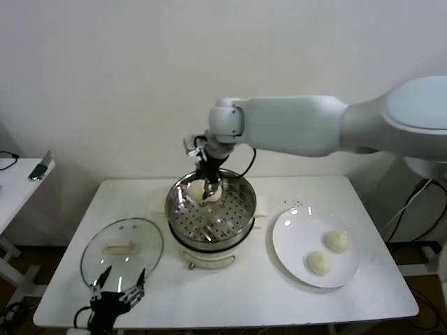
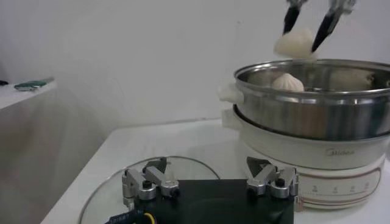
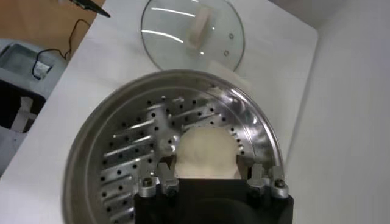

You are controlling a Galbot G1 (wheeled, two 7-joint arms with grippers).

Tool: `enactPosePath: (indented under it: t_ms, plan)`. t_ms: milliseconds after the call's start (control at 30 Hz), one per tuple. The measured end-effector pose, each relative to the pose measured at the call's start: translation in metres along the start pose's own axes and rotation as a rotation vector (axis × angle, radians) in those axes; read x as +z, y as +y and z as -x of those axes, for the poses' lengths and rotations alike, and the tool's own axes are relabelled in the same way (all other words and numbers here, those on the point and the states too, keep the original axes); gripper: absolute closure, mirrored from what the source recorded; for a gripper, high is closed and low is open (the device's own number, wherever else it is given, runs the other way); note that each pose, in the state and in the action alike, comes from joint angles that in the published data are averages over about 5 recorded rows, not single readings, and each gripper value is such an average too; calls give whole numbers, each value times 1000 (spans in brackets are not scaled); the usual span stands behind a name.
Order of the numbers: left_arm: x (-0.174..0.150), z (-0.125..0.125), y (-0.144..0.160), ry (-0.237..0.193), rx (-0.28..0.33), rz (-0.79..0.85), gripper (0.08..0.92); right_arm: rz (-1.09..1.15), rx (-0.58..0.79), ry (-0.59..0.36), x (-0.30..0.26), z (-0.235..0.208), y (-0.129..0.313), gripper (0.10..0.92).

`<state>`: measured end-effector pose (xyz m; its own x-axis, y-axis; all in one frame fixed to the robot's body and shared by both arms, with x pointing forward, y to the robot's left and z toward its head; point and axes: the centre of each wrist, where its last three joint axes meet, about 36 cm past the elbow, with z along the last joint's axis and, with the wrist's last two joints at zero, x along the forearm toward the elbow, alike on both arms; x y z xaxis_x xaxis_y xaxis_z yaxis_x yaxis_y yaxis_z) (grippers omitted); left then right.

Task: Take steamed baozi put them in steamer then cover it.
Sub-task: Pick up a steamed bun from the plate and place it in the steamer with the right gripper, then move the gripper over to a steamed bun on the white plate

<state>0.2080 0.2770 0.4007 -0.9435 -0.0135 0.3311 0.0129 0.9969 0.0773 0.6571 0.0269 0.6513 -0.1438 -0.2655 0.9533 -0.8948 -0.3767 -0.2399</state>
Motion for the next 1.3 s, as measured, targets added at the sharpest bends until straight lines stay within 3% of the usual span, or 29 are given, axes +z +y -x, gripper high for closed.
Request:
enactPosePath:
  t_ms: [367,600,800,1000,1300]
  plan:
    - [-2,-1,0,-5,-4,-6,177,-16,4,25,-20,56,7,337]
    - [-3,-3,-2,-6,-4,-10,177,-15,29,20,-21,59,9,212]
    - [-4,-4,-3,-7,-4,-10,177,-18,32,28,2,25,5,200]
    - [-4,-4,-5,-8,-2,-10,177,21,9,55,59,-35,13,200]
    - [-6,-2,-5,-13,-1,-4,177,159,-46,133,187,-83,88,200]
